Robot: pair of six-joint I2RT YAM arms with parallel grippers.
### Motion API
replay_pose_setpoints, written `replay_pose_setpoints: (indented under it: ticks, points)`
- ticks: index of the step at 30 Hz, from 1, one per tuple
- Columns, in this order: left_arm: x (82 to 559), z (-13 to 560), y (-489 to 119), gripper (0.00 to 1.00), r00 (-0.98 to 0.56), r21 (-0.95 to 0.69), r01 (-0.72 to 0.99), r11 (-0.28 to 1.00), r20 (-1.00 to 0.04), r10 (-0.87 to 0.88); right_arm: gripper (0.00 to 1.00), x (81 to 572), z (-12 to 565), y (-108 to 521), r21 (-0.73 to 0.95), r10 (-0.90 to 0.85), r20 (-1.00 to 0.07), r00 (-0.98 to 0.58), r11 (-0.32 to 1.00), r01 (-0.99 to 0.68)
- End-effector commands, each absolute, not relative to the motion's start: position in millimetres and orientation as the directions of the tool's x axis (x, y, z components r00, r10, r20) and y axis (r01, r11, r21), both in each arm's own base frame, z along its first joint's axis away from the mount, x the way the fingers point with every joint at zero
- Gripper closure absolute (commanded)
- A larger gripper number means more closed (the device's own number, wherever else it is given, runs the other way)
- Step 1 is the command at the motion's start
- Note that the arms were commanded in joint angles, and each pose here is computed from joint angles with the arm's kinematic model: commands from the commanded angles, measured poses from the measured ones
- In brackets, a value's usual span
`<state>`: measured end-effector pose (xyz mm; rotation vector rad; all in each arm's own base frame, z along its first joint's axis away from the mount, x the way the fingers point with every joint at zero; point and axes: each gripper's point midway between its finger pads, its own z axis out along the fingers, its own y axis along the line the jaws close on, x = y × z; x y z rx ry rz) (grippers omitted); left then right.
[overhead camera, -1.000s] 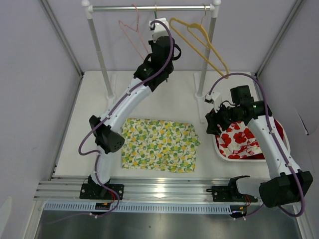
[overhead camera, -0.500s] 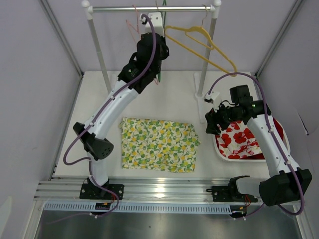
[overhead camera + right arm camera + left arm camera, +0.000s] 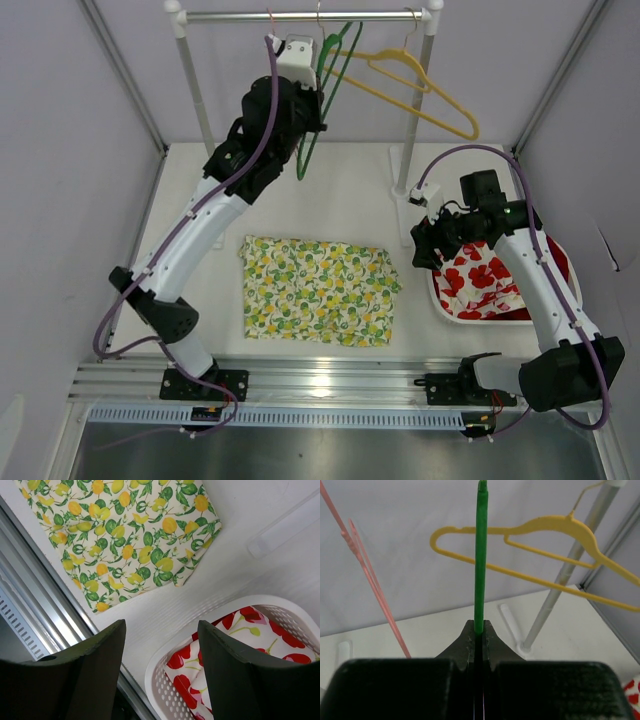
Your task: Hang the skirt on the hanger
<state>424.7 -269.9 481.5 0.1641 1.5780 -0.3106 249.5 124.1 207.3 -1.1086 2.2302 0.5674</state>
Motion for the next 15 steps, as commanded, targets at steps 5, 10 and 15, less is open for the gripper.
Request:
replay_pose_setpoints:
  ticks: [5, 10, 15]
  points:
    - [367, 492, -253, 1.0, -0.02, -0.08, 0.485, 0.871, -0.997, -0.08, 0.34, 253, 211, 128, 0.113, -0.563, -0.681, -0.469, 0.551, -0.827]
    - [327, 480, -248, 1.0, -0.047, -0.09, 0.589, 0.803, -0.996, -0.077, 0.34, 252, 211, 127, 0.118, -0.559, -0.677, -0.479, 0.56, -0.82]
    - [283, 437, -238, 1.0, -0.137, -0.131, 0.664, 0.736, -0.989, -0.052, 0.34, 254, 212, 122, 0.104, -0.552, -0.667, -0.501, 0.596, -0.796]
